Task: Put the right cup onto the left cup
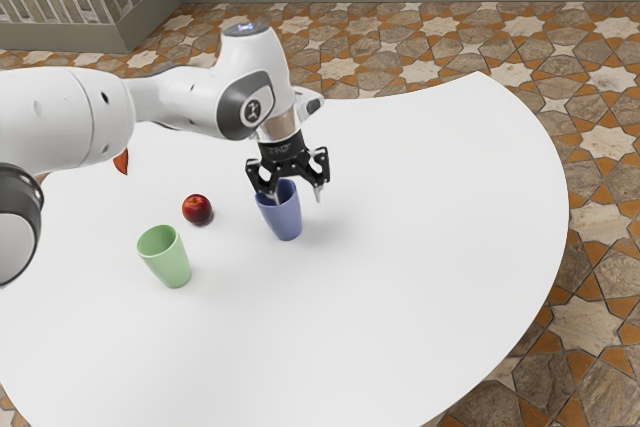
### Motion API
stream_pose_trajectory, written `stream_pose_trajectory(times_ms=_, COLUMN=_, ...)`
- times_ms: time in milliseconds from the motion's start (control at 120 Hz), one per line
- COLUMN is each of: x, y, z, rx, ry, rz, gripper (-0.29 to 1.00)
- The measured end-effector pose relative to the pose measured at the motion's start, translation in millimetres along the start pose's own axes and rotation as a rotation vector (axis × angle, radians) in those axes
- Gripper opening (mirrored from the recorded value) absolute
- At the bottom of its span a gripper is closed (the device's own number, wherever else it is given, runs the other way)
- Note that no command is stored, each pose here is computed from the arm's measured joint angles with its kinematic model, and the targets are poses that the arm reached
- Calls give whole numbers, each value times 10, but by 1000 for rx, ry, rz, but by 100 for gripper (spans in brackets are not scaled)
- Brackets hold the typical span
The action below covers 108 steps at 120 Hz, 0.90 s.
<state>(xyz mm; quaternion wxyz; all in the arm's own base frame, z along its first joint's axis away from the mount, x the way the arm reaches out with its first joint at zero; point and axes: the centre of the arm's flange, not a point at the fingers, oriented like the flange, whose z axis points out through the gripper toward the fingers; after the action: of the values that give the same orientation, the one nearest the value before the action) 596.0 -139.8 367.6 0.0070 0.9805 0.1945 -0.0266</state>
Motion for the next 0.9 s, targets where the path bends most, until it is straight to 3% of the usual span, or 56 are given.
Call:
stream_pose_trajectory(times_ms=217, x=50, y=-42, z=111, rx=18, ry=-4, rz=-27, gripper=43)
stream_pose_trajectory(times_ms=383, x=61, y=-53, z=130, rx=22, ry=-4, rz=-40, gripper=16)
stream_pose_trajectory(times_ms=517, x=63, y=-56, z=130, rx=23, ry=-3, rz=-48, gripper=2)
stream_pose_trajectory(times_ms=900, x=70, y=-70, z=140, rx=29, ry=-4, rz=-64, gripper=-7)
